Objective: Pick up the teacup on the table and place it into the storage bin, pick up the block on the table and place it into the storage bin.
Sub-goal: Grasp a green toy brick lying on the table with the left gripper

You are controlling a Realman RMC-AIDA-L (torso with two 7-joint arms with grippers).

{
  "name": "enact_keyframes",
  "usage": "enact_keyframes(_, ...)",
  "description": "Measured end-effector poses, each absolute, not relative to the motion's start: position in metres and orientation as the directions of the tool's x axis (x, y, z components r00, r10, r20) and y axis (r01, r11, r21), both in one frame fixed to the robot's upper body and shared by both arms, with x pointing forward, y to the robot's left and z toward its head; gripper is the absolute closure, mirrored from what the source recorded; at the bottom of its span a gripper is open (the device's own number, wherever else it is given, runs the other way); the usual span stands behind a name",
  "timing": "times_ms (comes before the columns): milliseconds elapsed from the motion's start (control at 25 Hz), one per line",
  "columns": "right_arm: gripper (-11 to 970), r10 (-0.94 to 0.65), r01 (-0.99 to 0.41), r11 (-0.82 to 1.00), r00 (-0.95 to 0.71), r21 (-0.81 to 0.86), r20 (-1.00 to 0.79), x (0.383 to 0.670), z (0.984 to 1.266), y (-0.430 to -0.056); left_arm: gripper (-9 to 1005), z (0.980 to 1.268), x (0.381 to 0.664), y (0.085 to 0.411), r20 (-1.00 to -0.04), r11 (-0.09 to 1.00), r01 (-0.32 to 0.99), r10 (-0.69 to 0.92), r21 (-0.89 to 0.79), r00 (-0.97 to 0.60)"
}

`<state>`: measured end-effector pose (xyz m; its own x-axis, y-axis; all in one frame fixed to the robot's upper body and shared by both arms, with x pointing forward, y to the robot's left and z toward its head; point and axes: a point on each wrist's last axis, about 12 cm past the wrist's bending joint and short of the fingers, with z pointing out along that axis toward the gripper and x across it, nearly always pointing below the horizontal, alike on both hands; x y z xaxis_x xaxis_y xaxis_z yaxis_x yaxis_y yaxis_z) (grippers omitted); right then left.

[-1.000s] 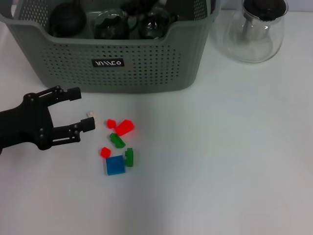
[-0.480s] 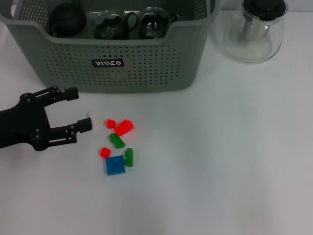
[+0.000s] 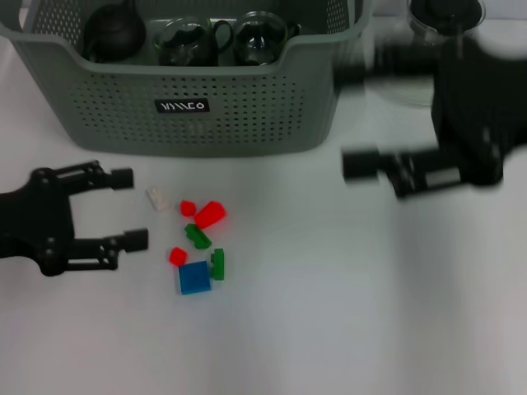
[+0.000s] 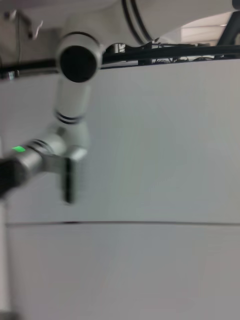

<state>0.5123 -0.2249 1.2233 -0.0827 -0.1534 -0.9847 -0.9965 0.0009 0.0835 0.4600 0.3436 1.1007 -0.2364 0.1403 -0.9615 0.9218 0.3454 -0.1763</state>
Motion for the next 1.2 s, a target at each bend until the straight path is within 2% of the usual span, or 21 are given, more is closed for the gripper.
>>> enact_keyframes(200,135,-0.242,-0.931,0.067,-0.363,0.358,-0.900,0.517,1.160,-0.253,150,1.118,0.480,0.321,-0.897,0.266,0.944,0.340,-0.197,-0.283)
enact_keyframes(400,135,-0.315,-0.853,0.150,-0.521,0.500,-0.793,0.521,1.130,-0.275,151,1.142,0.508,0.287,-0.803,0.190,0.968,0.544,-0.166,-0.245)
enact_keyframes(640,135,-0.363,-0.808,0.182,-0.585,0.561,-0.725,0.519,1.118,-0.282,151,1.165,0.539,0.231,-0.602,0.098,0.986,0.782,-0.138,-0.162)
enact_keyframes(840,135,-0.349,-0.788,0.219,-0.615,0.576,-0.708,0.517,1.114,-0.287,152,1.172,0.547,0.187,-0.458,0.010,0.991,0.886,-0.133,-0.071)
enact_keyframes(1040,135,-0.331,-0.778,0.243,-0.628,0.579,-0.705,0.517,1.110,-0.290,151,1.166,0.551,0.156,-0.333,0.017,0.999,0.942,-0.043,-0.030)
enact_keyframes(1200,135,-0.330,-0.779,0.255,-0.627,0.572,-0.706,0.519,1.109,-0.290,150,1.154,0.545,0.134,-0.281,-0.020,1.000,0.960,-0.007,0.017)
